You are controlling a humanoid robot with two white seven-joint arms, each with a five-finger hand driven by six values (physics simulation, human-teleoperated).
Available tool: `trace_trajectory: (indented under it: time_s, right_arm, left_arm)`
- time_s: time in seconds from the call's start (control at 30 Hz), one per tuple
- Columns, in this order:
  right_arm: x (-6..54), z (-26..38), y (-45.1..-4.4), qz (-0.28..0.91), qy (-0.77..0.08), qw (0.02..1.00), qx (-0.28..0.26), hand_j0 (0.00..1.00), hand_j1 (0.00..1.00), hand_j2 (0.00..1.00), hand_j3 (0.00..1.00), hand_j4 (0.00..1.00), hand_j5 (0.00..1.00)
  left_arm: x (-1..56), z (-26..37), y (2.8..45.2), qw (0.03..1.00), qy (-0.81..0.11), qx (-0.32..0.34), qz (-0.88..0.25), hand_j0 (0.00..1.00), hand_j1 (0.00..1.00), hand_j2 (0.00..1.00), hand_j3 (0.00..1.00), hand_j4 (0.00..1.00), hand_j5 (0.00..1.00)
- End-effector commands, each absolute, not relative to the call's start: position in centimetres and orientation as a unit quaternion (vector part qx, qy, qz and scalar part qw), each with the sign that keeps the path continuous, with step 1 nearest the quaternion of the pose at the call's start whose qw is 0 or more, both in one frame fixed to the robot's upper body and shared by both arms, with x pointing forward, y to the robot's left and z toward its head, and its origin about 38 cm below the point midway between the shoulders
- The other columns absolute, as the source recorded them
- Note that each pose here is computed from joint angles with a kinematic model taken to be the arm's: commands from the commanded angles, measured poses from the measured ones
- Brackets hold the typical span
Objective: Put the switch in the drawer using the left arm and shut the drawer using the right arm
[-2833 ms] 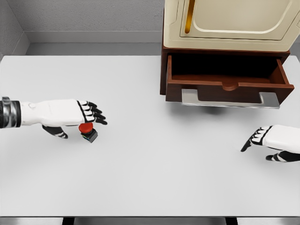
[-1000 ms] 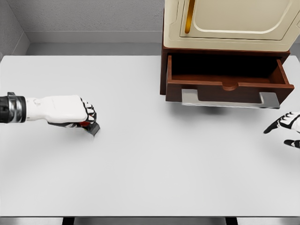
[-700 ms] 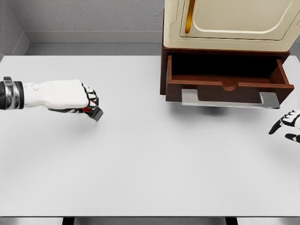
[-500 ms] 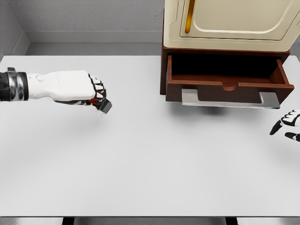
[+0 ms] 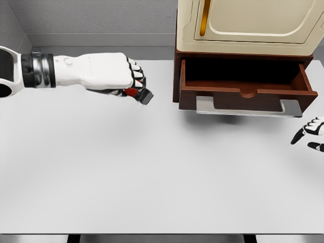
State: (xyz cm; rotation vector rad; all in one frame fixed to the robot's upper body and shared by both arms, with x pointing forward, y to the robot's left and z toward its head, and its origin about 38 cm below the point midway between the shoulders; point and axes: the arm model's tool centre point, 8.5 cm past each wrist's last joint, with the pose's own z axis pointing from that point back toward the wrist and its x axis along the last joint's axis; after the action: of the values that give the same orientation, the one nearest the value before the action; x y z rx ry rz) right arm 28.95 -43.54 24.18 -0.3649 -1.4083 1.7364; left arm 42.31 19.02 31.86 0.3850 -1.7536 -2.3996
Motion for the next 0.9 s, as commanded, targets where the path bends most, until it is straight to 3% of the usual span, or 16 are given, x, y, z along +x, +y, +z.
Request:
trace_trajectory:
  time_s: [0.0, 0.27, 0.77, 0.87]
  right_arm:
    - [29.0, 24.2, -43.5, 0.693, -0.564, 0.426, -0.144, 0.56, 0.56, 0.56, 0.56, 0.56, 0.56]
    - [29.0, 24.1, -43.5, 0.693, -0.564, 0.426, -0.143, 0.57, 0.57, 0.57, 0.57, 0.57, 0.57]
    - [28.9, 24.1, -43.5, 0.693, -0.563, 0.427, -0.142, 0.58, 0.58, 0.58, 0.58, 0.58, 0.58]
    - [28.9, 24.0, -43.5, 0.693, -0.563, 0.427, -0.141, 0.58, 0.58, 0.58, 0.58, 0.58, 0.58]
  left_arm:
    - [42.2, 32.1, 18.7, 0.076, -0.595, 0.117, -0.791, 0.43, 0.43, 0.43, 0.43, 0.43, 0.43]
    - [42.3, 34.8, 17.7, 0.065, -0.621, 0.107, -0.773, 0.42, 0.42, 0.42, 0.42, 0.42, 0.42]
    - [43.7, 37.7, 12.6, 0.038, -0.661, 0.081, -0.745, 0.42, 0.42, 0.42, 0.42, 0.42, 0.42]
    - [45.9, 37.2, 10.1, 0.057, -0.672, 0.069, -0.735, 0.42, 0.42, 0.42, 0.42, 0.42, 0.42]
